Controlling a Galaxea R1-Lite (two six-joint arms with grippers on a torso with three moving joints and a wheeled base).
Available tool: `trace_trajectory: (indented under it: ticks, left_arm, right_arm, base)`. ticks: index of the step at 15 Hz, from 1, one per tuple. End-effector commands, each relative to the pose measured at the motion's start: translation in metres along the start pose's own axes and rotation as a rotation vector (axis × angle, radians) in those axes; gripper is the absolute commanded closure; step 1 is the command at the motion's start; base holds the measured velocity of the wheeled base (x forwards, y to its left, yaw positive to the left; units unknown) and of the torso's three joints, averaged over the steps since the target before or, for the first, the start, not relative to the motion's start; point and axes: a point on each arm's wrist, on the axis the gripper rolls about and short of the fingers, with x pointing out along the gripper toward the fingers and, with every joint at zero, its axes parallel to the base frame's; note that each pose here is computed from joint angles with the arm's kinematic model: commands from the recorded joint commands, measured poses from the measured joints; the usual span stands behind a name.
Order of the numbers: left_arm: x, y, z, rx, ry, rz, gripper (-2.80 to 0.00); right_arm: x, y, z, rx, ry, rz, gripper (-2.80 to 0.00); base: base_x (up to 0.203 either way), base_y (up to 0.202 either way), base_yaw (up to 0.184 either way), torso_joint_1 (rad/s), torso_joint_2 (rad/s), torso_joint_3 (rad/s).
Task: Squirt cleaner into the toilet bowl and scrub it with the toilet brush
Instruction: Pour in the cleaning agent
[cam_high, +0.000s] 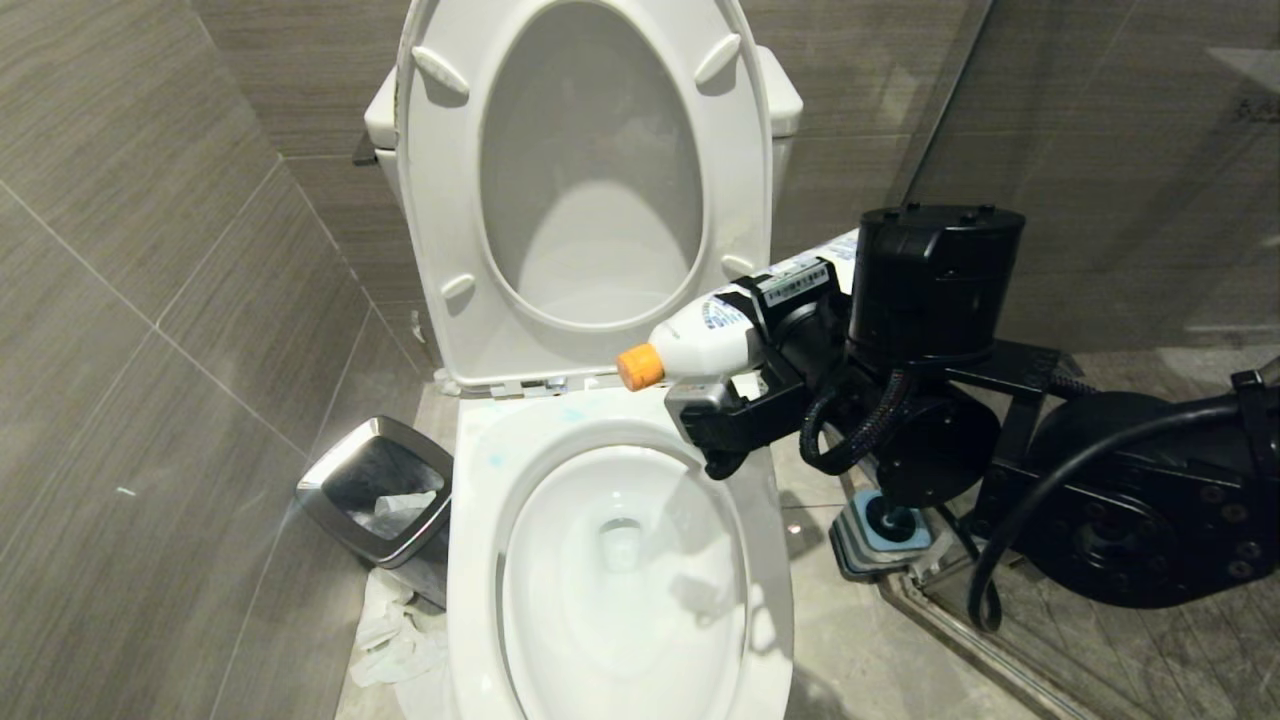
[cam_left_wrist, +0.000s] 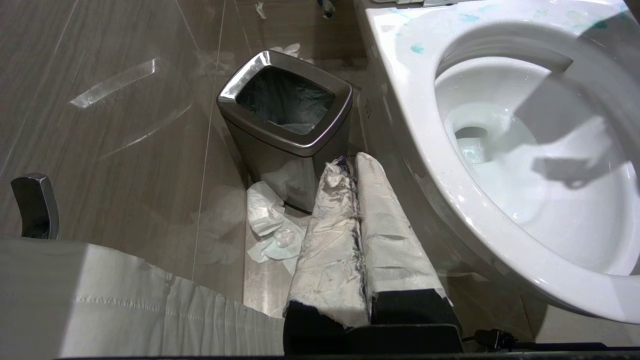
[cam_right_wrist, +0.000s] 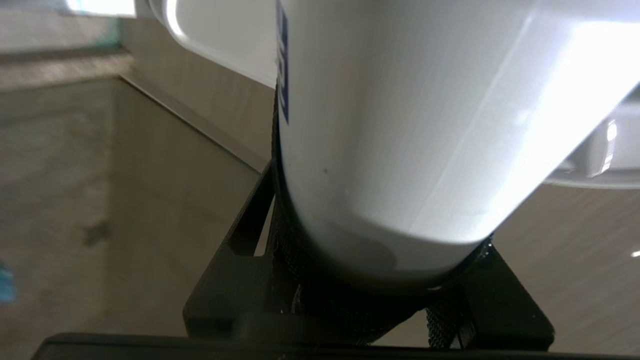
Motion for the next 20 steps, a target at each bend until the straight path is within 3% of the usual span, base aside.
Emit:
trace_trajectory:
  ticks: [1, 8, 20]
  left_arm:
    - [0.0001, 0.0000, 0.0000, 0.000, 0.001, 0.000, 0.00]
    - [0.0001, 0.0000, 0.0000, 0.000, 0.001, 0.000, 0.00]
    - [0.0001, 0.0000, 0.0000, 0.000, 0.001, 0.001, 0.00]
  right_arm:
    - [0.0013, -0.0043, 0.0004, -0.077, 0.007, -0.012, 0.00]
    - [0.0036, -0.0066, 0.0027, -0.190, 0.008, -0.019, 0.00]
    - [0.0012, -0.0107, 0.0068, -0.241, -0.002, -0.033, 0.00]
  base:
    - [0.000, 0.000, 0.000, 0.000, 0.00, 0.000]
    - [0.000, 0.000, 0.000, 0.000, 0.00, 0.000]
    - [0.000, 0.000, 0.000, 0.000, 0.00, 0.000]
